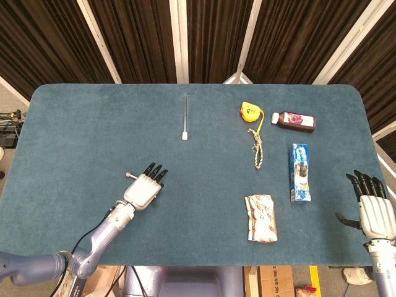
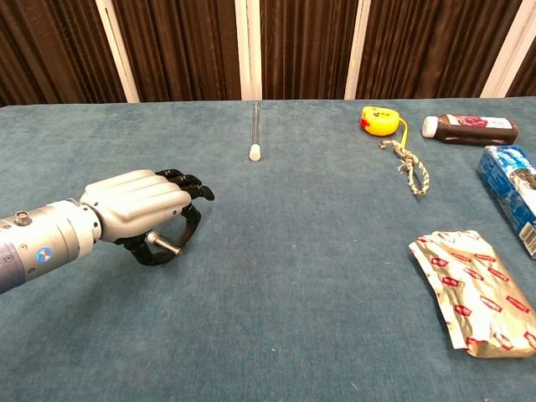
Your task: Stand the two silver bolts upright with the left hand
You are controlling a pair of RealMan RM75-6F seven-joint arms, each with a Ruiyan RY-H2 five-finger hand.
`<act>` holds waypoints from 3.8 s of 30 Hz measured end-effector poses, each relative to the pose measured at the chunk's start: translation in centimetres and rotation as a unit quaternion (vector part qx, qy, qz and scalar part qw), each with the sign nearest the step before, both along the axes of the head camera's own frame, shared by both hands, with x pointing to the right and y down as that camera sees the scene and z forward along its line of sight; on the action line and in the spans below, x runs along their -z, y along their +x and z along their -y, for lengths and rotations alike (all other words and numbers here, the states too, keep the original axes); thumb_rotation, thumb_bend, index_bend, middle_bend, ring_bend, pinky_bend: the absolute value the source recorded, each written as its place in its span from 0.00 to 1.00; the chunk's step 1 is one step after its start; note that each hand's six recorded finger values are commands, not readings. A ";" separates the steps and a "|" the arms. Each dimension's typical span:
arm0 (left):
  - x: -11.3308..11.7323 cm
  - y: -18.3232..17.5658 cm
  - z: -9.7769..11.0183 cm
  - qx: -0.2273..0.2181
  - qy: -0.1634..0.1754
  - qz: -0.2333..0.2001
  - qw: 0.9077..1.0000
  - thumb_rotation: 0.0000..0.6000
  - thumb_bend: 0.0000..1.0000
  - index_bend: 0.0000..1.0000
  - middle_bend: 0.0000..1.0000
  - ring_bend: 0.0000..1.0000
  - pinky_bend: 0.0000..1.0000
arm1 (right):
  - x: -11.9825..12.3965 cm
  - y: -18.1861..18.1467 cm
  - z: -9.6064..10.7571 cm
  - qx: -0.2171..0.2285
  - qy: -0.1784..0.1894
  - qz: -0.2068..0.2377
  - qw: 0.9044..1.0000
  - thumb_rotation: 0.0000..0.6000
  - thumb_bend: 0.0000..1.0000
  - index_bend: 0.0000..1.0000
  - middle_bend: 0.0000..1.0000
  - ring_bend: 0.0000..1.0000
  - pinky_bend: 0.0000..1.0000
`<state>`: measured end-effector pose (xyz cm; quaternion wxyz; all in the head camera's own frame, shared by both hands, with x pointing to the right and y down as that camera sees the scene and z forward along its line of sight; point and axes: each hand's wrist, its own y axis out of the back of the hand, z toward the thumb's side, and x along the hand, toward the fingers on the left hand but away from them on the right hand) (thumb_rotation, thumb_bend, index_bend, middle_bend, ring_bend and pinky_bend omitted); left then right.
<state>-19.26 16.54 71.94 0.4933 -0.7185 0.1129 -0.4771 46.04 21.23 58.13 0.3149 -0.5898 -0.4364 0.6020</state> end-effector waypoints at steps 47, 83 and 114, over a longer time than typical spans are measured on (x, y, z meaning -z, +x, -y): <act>2.0 -1.8 4.4 0.236 -0.144 -0.138 0.951 1.00 0.49 0.57 0.10 0.00 0.00 | -0.5 -0.4 -0.1 0.004 -0.009 -0.001 1.000 1.00 0.16 0.15 0.09 0.07 0.00; 2.9 -0.1 4.4 0.225 -0.161 -0.152 0.949 1.00 0.41 0.34 0.07 0.00 0.00 | -0.9 -0.7 -0.2 0.004 -0.017 0.007 1.000 1.00 0.16 0.15 0.09 0.06 0.00; 1.4 -9.1 5.0 0.064 0.069 0.056 0.994 1.00 0.41 0.42 0.08 0.00 0.00 | -1.3 -0.9 -0.4 0.004 -0.024 -0.005 1.000 1.00 0.16 0.15 0.09 0.06 0.00</act>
